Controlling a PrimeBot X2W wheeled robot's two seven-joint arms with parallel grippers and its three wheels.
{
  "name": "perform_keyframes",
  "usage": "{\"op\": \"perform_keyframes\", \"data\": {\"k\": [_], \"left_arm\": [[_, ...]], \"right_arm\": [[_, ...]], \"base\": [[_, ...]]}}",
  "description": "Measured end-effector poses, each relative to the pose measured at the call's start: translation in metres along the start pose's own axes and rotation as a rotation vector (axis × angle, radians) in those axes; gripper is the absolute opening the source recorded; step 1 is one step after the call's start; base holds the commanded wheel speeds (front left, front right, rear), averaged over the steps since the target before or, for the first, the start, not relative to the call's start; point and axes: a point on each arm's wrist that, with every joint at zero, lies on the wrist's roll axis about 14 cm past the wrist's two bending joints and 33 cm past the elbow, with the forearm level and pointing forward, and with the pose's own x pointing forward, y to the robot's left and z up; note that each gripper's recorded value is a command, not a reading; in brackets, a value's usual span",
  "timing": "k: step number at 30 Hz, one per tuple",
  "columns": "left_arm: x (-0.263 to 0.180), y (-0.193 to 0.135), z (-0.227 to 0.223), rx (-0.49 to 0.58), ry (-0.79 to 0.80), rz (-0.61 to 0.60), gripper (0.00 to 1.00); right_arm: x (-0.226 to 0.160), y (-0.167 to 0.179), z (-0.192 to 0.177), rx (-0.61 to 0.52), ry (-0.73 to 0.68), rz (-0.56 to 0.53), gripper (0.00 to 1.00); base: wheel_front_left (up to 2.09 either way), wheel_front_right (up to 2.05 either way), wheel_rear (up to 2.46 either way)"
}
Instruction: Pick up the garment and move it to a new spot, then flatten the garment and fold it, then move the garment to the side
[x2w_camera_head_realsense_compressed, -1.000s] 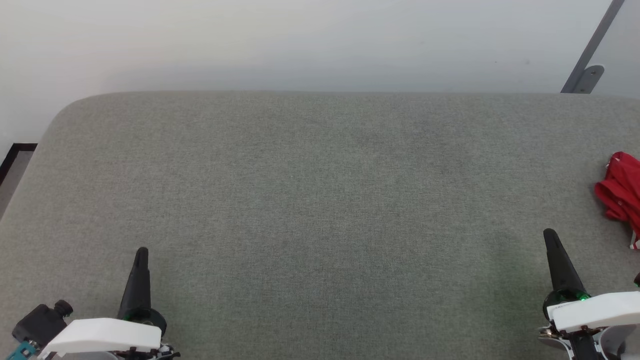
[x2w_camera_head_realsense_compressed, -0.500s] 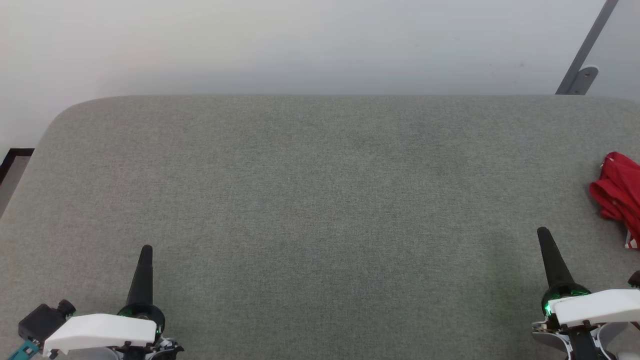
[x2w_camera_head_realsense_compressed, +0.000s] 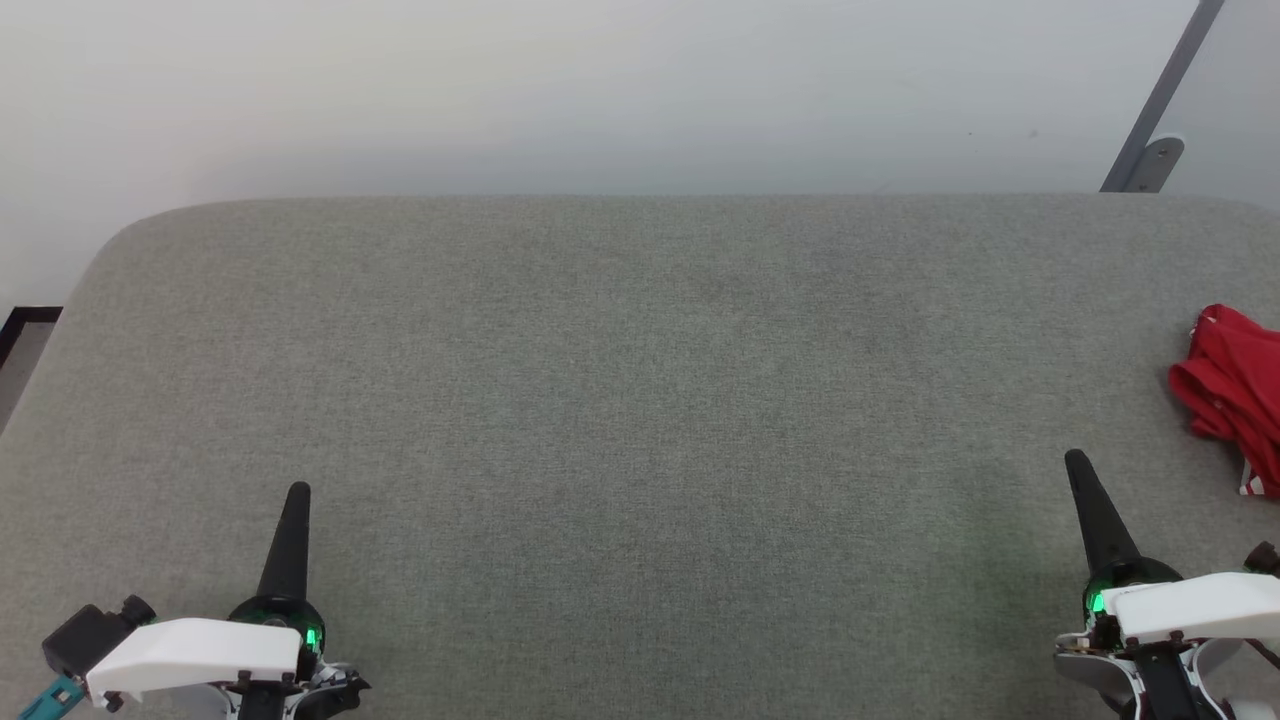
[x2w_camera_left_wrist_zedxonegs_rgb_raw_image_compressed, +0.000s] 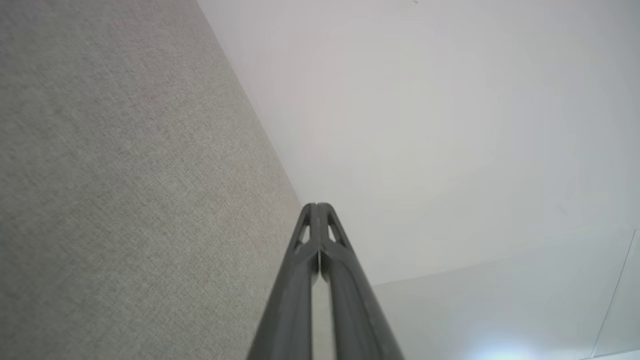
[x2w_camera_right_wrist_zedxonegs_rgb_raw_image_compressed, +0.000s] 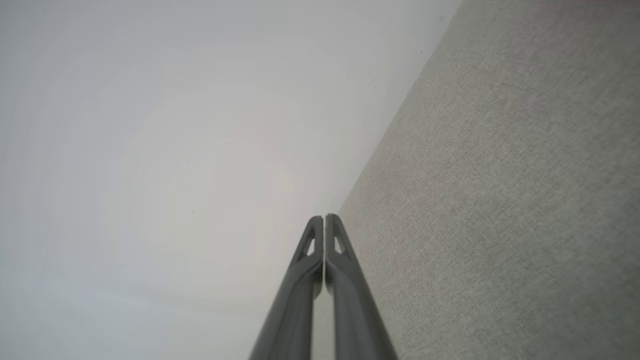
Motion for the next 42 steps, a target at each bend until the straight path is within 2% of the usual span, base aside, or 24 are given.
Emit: {"op": "perform_keyframes", "data": {"k": [23, 42], "left_arm": [[0.008, -0.011, -0.007, -0.186, 0.029, -0.028, 0.00], [0.013, -0.020, -0.011, -0.300, 0.052, -0.050, 0.00]], "right_arm": [[0.001, 0.005, 0.000, 0.188, -0.008, 0.018, 0.00], [0.000, 0.009, 0.001, 0.307, -0.015, 0.033, 0.00]], "base": [[0.00, 0.00, 0.00], [0.00, 0.00, 0.00]]}}
